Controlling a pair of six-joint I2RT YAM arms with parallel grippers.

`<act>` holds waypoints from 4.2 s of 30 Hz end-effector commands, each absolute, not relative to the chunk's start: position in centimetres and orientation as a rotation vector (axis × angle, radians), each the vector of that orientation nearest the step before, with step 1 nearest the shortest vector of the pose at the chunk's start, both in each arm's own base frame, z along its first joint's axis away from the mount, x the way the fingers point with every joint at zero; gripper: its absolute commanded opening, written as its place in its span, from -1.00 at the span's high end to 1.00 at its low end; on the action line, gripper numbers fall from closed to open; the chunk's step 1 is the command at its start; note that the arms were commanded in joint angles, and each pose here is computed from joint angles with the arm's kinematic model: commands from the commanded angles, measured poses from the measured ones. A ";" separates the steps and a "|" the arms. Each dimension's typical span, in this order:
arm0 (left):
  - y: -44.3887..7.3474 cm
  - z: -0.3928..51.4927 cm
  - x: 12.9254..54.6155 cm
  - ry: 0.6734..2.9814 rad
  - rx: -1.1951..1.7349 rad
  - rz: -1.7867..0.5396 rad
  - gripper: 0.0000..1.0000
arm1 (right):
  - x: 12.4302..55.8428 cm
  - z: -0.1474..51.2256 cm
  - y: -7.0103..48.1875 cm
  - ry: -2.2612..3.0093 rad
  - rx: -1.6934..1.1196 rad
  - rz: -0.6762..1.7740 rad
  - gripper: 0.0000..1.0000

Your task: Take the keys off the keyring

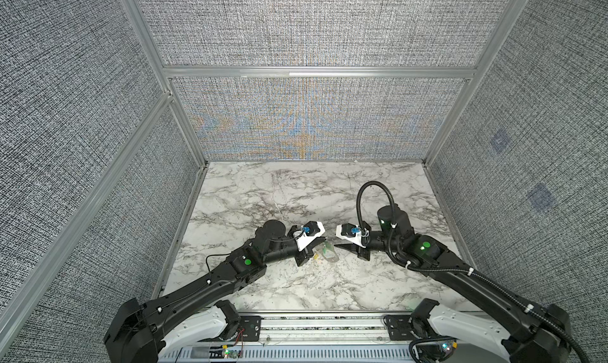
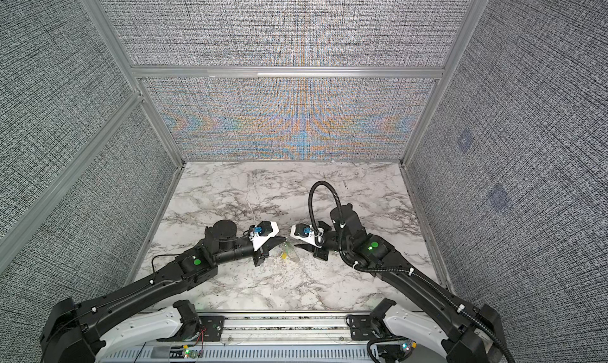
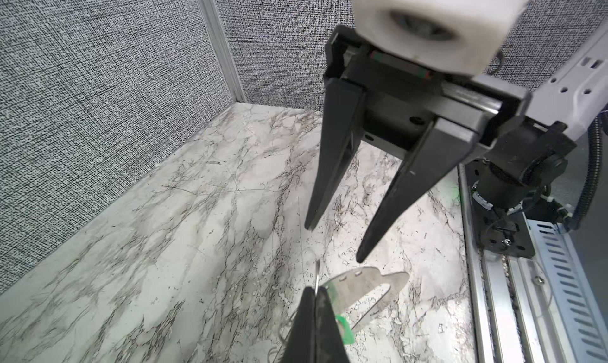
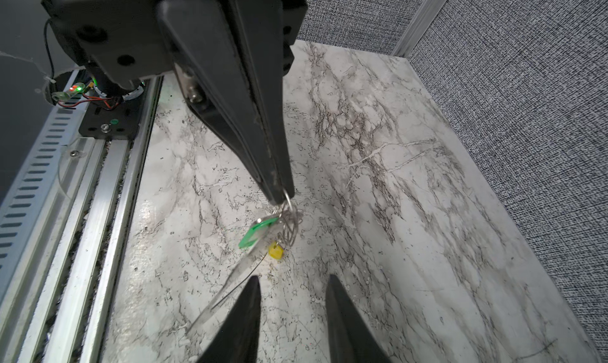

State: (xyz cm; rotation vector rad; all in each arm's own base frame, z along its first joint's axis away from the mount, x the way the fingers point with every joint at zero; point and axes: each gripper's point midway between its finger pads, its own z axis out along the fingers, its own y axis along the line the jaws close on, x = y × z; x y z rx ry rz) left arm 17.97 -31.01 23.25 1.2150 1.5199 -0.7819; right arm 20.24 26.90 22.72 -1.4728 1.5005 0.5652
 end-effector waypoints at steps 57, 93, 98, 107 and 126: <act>-29.4 22.3 18.0 1.515 1.086 -0.801 0.16 | 20.4 25.0 30.3 1.497 -1.227 0.847 1.00; -30.1 22.2 20.6 1.544 0.971 -0.765 -0.02 | 21.8 25.8 30.2 1.554 -1.083 0.831 1.00; -29.0 22.2 21.1 1.564 0.917 -0.715 -0.03 | 22.5 26.0 30.2 1.590 -1.026 0.807 1.00; -27.6 23.8 21.1 1.531 0.878 -0.663 -0.04 | 23.7 25.8 30.0 1.678 -0.927 0.729 1.00; -25.7 26.0 20.4 1.468 0.857 -0.608 0.26 | 23.2 27.0 30.9 1.612 -0.912 0.740 1.00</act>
